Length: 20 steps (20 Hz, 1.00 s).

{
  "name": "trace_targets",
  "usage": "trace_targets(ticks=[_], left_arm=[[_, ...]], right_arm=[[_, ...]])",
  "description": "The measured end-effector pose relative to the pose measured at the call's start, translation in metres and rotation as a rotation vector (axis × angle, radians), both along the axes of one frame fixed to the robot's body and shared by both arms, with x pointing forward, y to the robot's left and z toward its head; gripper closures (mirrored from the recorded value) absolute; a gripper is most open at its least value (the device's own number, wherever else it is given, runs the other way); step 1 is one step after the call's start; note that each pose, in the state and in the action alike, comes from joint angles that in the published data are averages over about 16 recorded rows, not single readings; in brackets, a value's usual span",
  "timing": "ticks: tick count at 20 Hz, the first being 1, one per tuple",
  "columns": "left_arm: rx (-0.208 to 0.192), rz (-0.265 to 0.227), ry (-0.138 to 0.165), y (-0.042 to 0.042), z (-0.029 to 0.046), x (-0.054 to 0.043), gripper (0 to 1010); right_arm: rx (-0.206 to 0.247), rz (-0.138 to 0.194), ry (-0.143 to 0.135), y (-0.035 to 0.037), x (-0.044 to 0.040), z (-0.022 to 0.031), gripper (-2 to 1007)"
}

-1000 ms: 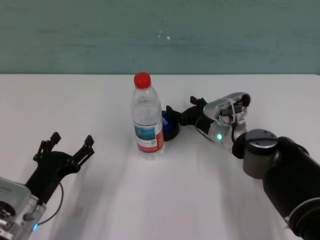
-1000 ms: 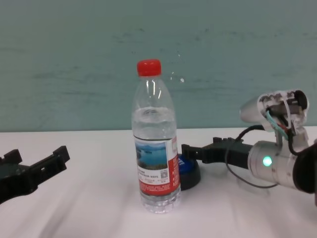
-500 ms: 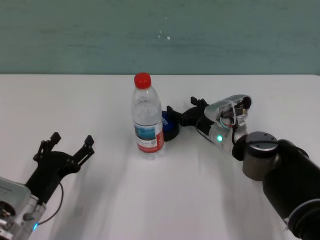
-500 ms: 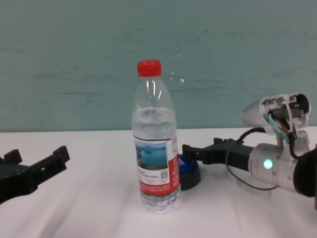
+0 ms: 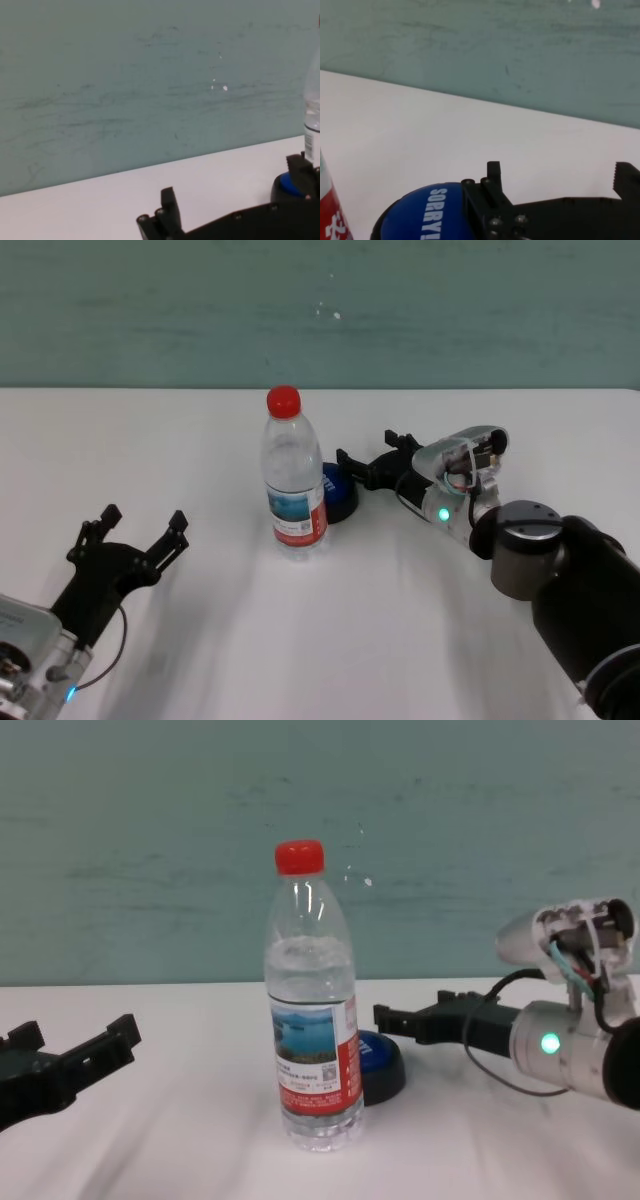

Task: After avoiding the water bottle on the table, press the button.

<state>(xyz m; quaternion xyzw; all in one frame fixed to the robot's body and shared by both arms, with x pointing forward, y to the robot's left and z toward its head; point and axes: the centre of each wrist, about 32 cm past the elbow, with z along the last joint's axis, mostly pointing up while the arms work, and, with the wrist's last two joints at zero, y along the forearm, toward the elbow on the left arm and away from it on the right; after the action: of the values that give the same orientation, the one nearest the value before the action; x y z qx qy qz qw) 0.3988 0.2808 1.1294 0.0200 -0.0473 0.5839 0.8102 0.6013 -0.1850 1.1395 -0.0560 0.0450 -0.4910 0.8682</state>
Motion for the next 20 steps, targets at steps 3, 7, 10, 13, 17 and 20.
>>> trace_targets(ticks=[3, 7, 10, 13, 17, 20], left_arm=[[0.000, 0.000, 0.000, 0.0000, 0.0000, 0.0000, 0], [0.000, 0.000, 0.000, 0.0000, 0.0000, 0.0000, 0], [0.000, 0.000, 0.000, 0.0000, 0.0000, 0.0000, 0], [0.000, 0.000, 0.000, 0.0000, 0.0000, 0.0000, 0], [0.000, 0.000, 0.000, 0.0000, 0.0000, 0.0000, 0], [0.000, 0.000, 0.000, 0.0000, 0.0000, 0.0000, 0]], right_arm=[[0.000, -0.005, -0.014, -0.0011, -0.0017, 0.0026, 1], [0.001, -0.012, -0.031, -0.0024, -0.0042, 0.0052, 1], [0.002, -0.017, -0.042, -0.0033, -0.0061, 0.0063, 1], [0.005, -0.021, -0.052, -0.0039, -0.0078, 0.0067, 1], [0.009, -0.032, -0.067, -0.0043, -0.0102, 0.0061, 1], [0.015, -0.043, -0.080, -0.0045, -0.0122, 0.0050, 1]])
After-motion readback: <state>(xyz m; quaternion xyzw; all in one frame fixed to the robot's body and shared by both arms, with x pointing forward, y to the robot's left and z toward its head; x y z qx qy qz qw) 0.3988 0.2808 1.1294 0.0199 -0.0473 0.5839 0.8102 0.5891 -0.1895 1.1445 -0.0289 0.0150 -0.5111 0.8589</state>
